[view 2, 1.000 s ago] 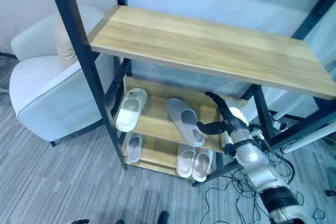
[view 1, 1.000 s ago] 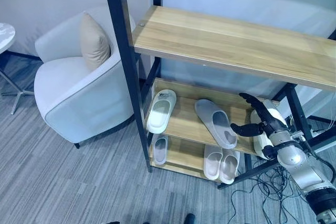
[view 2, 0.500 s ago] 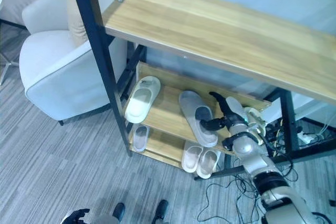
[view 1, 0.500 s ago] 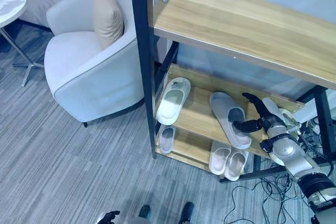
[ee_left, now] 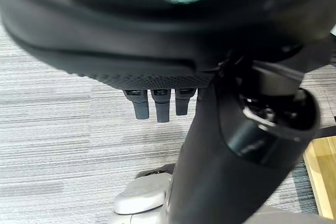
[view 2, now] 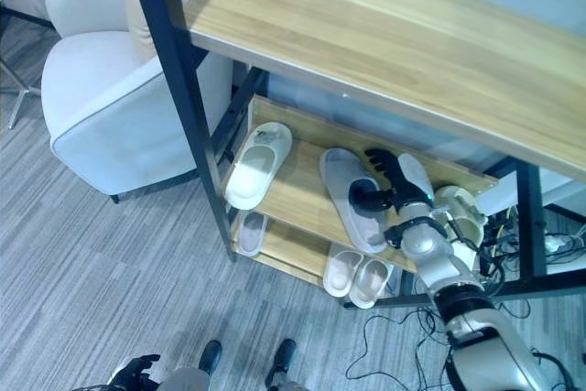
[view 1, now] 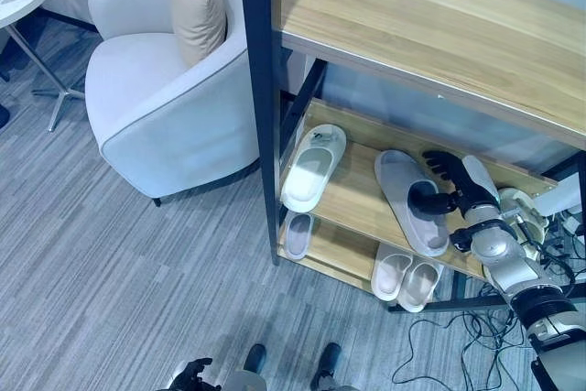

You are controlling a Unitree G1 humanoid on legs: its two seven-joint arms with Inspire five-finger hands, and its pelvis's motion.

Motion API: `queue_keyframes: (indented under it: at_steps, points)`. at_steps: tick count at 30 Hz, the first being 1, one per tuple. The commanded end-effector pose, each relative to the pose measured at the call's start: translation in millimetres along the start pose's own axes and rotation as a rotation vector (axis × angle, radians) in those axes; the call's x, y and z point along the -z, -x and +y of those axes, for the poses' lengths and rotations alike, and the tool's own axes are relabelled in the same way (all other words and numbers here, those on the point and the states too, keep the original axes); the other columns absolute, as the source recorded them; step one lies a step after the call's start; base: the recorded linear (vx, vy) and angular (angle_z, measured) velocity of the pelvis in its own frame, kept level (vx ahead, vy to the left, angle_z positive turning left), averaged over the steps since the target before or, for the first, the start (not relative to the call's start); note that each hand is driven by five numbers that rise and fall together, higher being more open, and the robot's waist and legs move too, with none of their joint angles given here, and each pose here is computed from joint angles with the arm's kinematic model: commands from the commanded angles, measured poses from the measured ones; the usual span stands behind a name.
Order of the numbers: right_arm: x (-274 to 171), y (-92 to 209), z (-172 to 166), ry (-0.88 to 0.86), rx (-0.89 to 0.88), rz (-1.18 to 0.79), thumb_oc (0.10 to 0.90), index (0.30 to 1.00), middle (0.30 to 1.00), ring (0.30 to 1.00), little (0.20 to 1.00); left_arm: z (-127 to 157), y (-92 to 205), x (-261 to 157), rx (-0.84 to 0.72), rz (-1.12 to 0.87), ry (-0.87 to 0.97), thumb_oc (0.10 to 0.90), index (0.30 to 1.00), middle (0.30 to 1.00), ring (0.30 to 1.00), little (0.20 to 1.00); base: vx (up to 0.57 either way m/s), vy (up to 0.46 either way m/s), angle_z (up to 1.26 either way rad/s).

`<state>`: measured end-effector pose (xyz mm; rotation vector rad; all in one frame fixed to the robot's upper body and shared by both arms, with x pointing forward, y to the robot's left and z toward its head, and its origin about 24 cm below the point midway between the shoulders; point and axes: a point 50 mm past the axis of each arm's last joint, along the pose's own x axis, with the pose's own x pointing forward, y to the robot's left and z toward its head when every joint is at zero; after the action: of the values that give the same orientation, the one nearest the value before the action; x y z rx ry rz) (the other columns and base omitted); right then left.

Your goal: Arrange the slippers neatly on the shoe rack.

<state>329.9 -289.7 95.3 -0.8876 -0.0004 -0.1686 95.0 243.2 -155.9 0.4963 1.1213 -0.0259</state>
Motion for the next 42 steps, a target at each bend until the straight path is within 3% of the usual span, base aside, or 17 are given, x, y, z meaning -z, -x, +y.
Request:
queue_keyframes:
  at_steps: [1, 10, 25, 33, 42]
  points:
    - [-42, -18, -31, -0.049, 0.151, -0.163, 0.4, 0.3, 0.3, 0.3, 0.3, -34, 3, -1, 0.109, -0.005, -0.048, 0.8, 0.9, 0.9, 0.9, 0.9, 0.03, -0.008, 0.02]
    - [-47, -1, -33, -0.044, 0.17, -0.237, 0.4, 0.3, 0.3, 0.3, 0.3, -36, 5, 5, 0.114, 0.015, -0.048, 0.8, 0.9, 0.9, 0.9, 0.9, 0.02, -0.007, 0.01]
    - [-73, 68, -34, -0.091, 0.238, -0.482, 0.4, 0.3, 0.3, 0.3, 0.3, -42, 8, 14, 0.129, 0.052, -0.031, 0.8, 0.9, 0.9, 0.9, 0.9, 0.02, -0.017, -0.1]
    - [-92, 99, -16, -0.239, 0.113, -0.602, 0.4, 0.3, 0.3, 0.3, 0.3, -47, 9, 11, 0.147, 0.036, -0.023, 0.8, 0.9, 0.9, 0.9, 0.9, -0.06, -0.022, -0.18]
    - [-116, 95, -3, -0.224, -0.03, -0.726, 0.4, 0.3, 0.3, 0.3, 0.3, -35, -2, -38, 0.094, -0.125, 0.002, 0.8, 0.9, 0.9, 0.9, 0.9, -0.23, 0.008, -0.18]
